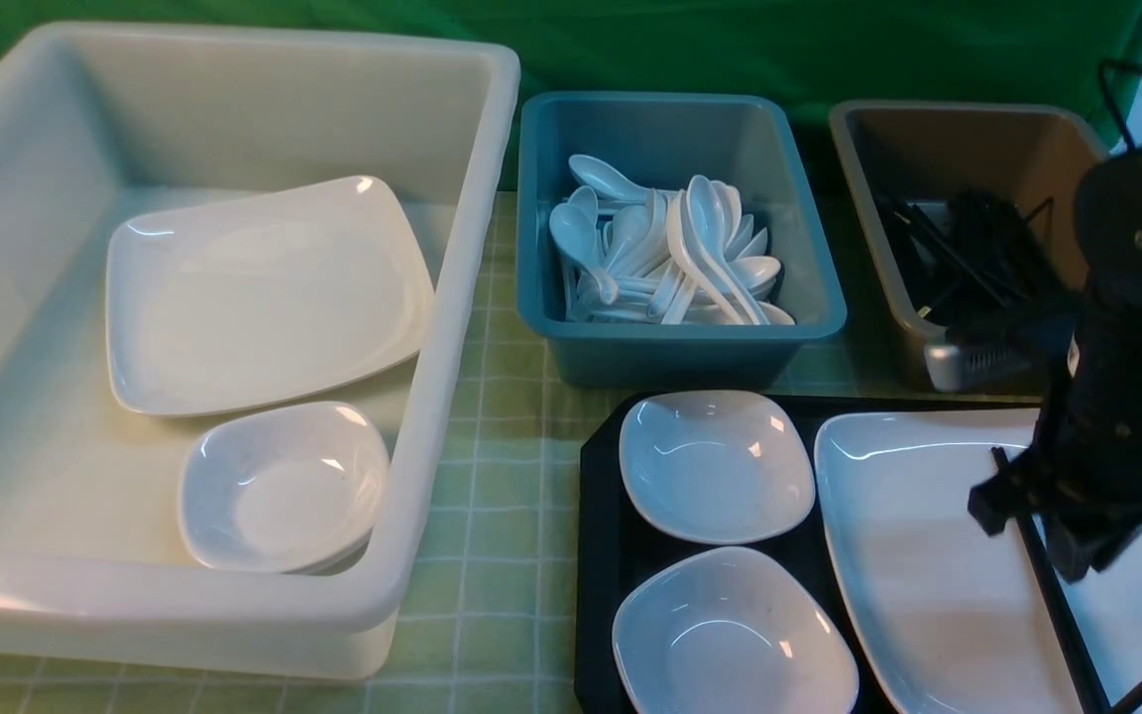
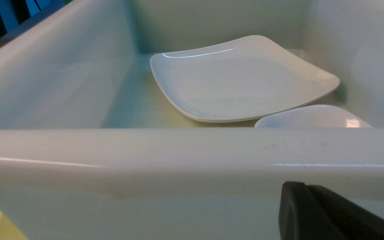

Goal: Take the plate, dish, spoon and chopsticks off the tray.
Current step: Use the right arm to grab a pair of chopsticks from the plate

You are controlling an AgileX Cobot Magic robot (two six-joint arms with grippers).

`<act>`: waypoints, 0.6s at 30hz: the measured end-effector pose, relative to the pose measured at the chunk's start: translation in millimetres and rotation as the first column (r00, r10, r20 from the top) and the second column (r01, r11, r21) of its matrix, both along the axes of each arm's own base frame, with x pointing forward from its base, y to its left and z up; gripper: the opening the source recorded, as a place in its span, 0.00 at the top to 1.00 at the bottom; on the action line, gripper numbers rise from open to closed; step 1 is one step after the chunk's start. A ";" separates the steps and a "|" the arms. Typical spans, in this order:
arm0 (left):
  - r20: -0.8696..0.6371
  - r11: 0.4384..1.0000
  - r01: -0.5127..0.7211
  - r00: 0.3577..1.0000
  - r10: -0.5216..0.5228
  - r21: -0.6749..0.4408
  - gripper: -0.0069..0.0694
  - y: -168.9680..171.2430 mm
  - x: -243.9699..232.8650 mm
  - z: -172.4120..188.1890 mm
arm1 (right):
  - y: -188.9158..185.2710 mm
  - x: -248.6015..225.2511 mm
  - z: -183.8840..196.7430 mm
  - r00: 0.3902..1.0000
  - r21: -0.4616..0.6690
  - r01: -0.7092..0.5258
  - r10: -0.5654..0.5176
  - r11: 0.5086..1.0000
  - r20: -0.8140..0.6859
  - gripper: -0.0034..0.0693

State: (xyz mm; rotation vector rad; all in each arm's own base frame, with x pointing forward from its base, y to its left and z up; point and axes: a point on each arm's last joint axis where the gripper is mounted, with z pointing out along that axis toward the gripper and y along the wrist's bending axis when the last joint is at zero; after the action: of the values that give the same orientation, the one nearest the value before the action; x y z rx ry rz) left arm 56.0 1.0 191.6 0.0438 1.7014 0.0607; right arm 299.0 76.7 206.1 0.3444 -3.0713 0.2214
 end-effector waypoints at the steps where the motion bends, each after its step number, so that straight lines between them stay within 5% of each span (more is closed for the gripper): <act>1: 0.000 1.000 0.000 1.000 0.000 0.000 0.91 0.0 0.0 0.0 | -1.0 -3.7 -6.2 1.000 -0.001 0.008 -0.008 1.000 -0.007 0.64; 7: 0.000 1.000 0.000 1.000 0.000 0.000 0.91 0.0 0.0 0.0 | -0.5 -13.5 -33.9 0.998 0.054 0.032 -0.035 0.998 0.049 0.46; 18: 0.000 1.000 0.000 1.000 0.000 0.000 0.91 0.0 0.0 0.0 | 1.2 -19.0 -48.5 0.996 0.091 0.065 -0.070 0.994 0.053 0.63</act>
State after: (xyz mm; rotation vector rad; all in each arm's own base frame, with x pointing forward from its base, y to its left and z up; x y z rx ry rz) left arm 56.0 1.0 191.6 0.0438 1.7014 0.0607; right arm 280.0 77.8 157.6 0.2405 -3.1487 0.0923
